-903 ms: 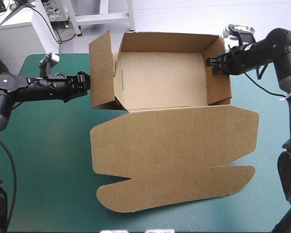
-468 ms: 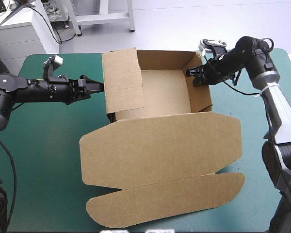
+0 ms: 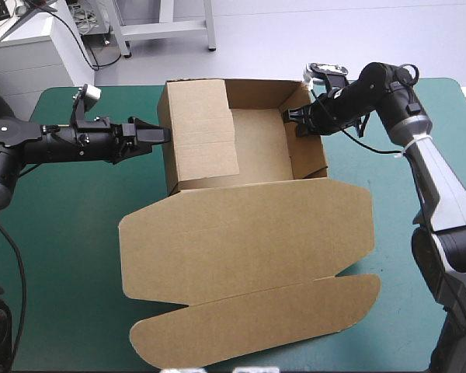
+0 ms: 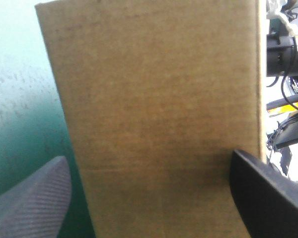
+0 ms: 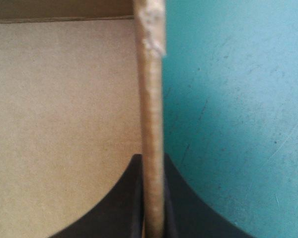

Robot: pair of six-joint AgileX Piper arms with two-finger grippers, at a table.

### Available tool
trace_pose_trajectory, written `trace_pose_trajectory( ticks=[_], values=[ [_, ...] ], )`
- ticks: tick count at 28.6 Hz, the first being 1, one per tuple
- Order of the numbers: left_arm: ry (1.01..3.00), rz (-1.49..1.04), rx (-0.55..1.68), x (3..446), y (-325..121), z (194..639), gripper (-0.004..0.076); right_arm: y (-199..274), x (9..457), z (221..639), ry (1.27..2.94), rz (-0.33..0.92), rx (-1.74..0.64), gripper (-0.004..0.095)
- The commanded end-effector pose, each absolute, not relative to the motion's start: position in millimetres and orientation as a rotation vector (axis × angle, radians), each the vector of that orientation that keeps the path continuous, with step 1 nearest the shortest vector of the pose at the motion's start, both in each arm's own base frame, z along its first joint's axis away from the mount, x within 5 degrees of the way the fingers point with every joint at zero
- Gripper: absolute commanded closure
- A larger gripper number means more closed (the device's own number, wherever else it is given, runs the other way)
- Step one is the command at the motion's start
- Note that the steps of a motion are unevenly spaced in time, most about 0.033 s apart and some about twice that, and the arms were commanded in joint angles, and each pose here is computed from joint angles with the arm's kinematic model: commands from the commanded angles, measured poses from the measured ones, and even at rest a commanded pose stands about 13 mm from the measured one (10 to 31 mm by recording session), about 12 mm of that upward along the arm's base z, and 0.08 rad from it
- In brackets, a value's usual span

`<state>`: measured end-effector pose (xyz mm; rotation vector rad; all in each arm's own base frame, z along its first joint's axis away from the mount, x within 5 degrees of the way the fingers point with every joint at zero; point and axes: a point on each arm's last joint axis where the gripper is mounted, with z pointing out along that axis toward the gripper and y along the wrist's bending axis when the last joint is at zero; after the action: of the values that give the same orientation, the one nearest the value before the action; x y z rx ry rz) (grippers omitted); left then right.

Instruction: Fold the box

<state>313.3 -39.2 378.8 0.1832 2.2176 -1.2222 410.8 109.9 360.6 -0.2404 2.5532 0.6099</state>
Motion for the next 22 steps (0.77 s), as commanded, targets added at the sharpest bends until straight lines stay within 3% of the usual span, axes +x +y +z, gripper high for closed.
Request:
trace_pose_trajectory(
  ticks=[1,15,22],
  values=[
    [2.104,-1.354,0.279,298,-48,404,0.0105,116,401,389,2.454,0.706,-0.214,0.0911],
    [2.114,-1.335,0.280,299,-47,403,0.0118,133,400,385,2.457,0.715,-0.236,0.0911],
    [2.290,-1.163,0.306,297,-41,386,0.0270,162,392,386,2.439,0.678,-0.288,0.0903]
  ],
)
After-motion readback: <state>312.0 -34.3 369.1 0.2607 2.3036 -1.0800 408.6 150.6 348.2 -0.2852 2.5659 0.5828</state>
